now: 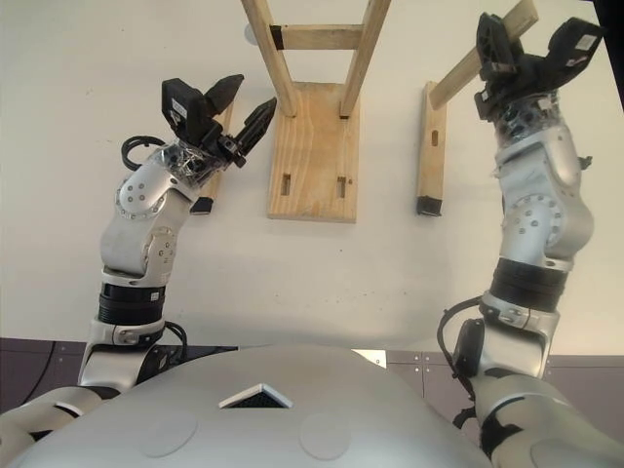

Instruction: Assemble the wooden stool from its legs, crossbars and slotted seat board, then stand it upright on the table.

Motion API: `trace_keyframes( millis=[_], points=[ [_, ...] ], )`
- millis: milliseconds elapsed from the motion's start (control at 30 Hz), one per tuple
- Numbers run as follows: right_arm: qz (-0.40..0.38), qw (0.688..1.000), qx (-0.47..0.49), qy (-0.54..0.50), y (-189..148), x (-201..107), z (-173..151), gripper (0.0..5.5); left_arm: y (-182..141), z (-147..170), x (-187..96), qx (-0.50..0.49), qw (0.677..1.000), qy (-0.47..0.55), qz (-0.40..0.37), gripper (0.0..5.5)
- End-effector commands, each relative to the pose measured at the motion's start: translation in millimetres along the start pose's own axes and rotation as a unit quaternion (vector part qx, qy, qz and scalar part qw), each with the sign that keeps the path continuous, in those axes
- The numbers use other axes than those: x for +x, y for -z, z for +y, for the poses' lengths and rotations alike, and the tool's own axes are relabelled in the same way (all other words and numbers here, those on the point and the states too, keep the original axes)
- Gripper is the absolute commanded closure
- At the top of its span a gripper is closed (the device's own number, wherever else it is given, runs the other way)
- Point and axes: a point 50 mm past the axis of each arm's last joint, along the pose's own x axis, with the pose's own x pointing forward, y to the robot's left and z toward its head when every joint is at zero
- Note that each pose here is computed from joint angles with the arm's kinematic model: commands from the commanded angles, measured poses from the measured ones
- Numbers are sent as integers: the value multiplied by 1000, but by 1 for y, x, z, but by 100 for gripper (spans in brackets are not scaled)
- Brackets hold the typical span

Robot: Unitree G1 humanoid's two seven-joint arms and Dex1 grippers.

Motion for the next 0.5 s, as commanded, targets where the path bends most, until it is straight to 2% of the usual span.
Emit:
trace_keyframes(
  millis=[33, 500],
  points=[
    [15, 999, -15, 29, 22, -3, -3, 510, -3, 7, 1, 4, 1000, -22, -5, 252],
    [43, 995, -27, 84, 47, -10, -13, 510, 0, 2, 0, -5, 1000, -27, -4, 252]
  ],
)
